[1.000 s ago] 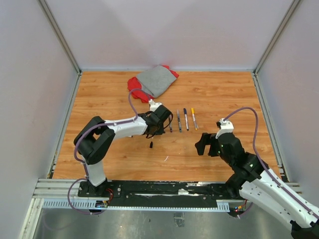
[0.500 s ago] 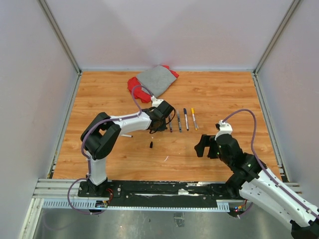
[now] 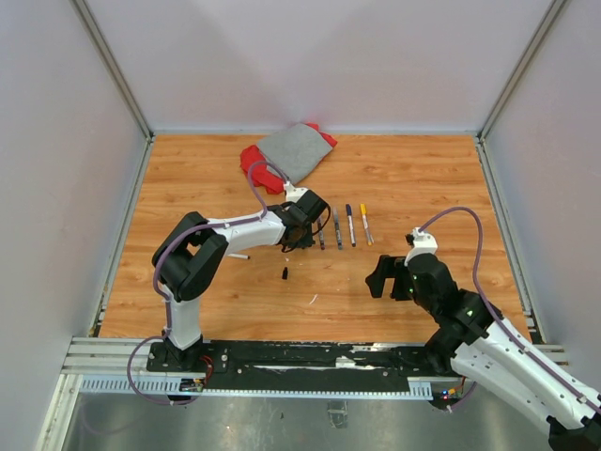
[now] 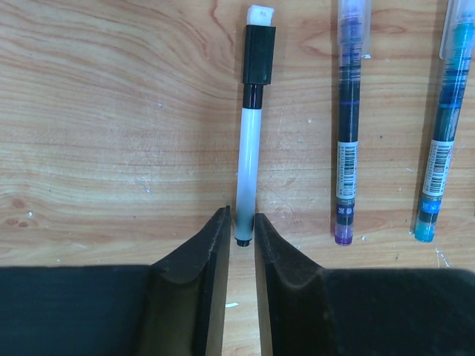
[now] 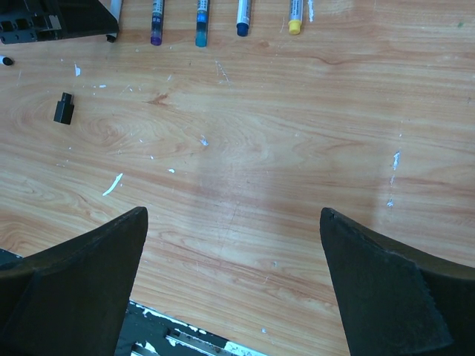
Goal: Insert the pens into the pen caps
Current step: Place the pen at the center of the board, then pick up the pen from the center of the board.
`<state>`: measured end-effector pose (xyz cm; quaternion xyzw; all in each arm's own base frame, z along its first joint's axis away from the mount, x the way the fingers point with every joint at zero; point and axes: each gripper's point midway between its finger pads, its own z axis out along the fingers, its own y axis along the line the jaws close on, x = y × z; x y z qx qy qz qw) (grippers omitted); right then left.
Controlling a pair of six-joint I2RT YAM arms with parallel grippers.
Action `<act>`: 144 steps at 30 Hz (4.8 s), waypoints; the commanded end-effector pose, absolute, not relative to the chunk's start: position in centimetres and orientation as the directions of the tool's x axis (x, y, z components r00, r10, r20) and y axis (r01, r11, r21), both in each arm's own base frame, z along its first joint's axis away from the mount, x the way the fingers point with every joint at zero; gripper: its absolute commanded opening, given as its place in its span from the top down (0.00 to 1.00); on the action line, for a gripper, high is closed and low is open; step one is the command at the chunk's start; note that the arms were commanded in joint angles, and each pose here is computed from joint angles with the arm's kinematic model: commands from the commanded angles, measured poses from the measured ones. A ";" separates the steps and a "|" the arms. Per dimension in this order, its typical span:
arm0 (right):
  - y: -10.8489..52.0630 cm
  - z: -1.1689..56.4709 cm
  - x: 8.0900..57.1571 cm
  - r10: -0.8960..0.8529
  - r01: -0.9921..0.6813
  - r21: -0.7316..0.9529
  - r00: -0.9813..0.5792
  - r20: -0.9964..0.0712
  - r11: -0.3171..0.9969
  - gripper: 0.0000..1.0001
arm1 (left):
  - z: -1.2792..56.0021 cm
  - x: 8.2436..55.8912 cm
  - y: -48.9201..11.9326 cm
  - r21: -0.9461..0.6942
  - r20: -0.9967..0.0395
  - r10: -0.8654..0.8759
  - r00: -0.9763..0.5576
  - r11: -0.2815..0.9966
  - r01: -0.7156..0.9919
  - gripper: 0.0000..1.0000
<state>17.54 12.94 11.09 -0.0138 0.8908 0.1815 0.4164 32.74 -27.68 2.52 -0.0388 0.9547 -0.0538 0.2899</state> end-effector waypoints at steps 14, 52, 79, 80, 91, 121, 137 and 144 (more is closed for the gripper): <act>12.6 10.8 17.2 0.143 -0.160 0.325 -0.662 -0.736 0.932 0.02 | 2.9 33.2 -28.8 -0.210 -0.546 -0.188 -0.816 0.974 -0.083 0.93; 12.2 10.8 16.8 0.135 -0.163 0.317 -0.662 -0.737 0.934 0.01 | 9.2 32.6 -24.9 -0.226 -0.661 -0.221 -0.717 0.970 -0.091 0.59; 12.3 10.6 16.5 0.117 -0.172 0.310 -0.676 -0.727 0.935 0.02 | 6.5 28.6 -8.0 -0.329 -0.546 -0.687 -0.480 0.703 -0.631 0.34; 12.2 10.6 16.5 0.116 -0.170 0.308 -0.677 -0.727 0.936 0.01 | 6.3 28.6 -8.0 -0.321 -0.539 -0.690 -0.483 0.699 -0.639 0.34; 12.2 10.5 16.5 0.115 -0.168 0.305 -0.676 -0.728 0.937 0.02 | 4.3 29.0 -8.7 -0.275 -0.492 -0.702 -0.515 0.687 -0.672 0.39; 11.7 10.1 16.5 0.109 -0.165 0.290 -0.667 -0.737 0.943 0.01 | -0.3 27.8 -8.4 -0.110 -0.460 -0.605 -0.650 0.766 -0.634 0.84; 11.8 9.9 16.5 0.101 -0.174 0.288 -0.670 -0.735 0.942 0.02 | -0.5 26.2 -11.9 -0.128 -0.422 -0.305 -0.853 0.952 -0.278 0.99; 12.0 9.7 16.2 0.087 -0.191 0.288 -0.678 -0.730 0.938 0.01 | -1.5 24.0 -12.7 -0.007 -0.404 -0.189 -0.895 0.979 -0.204 0.98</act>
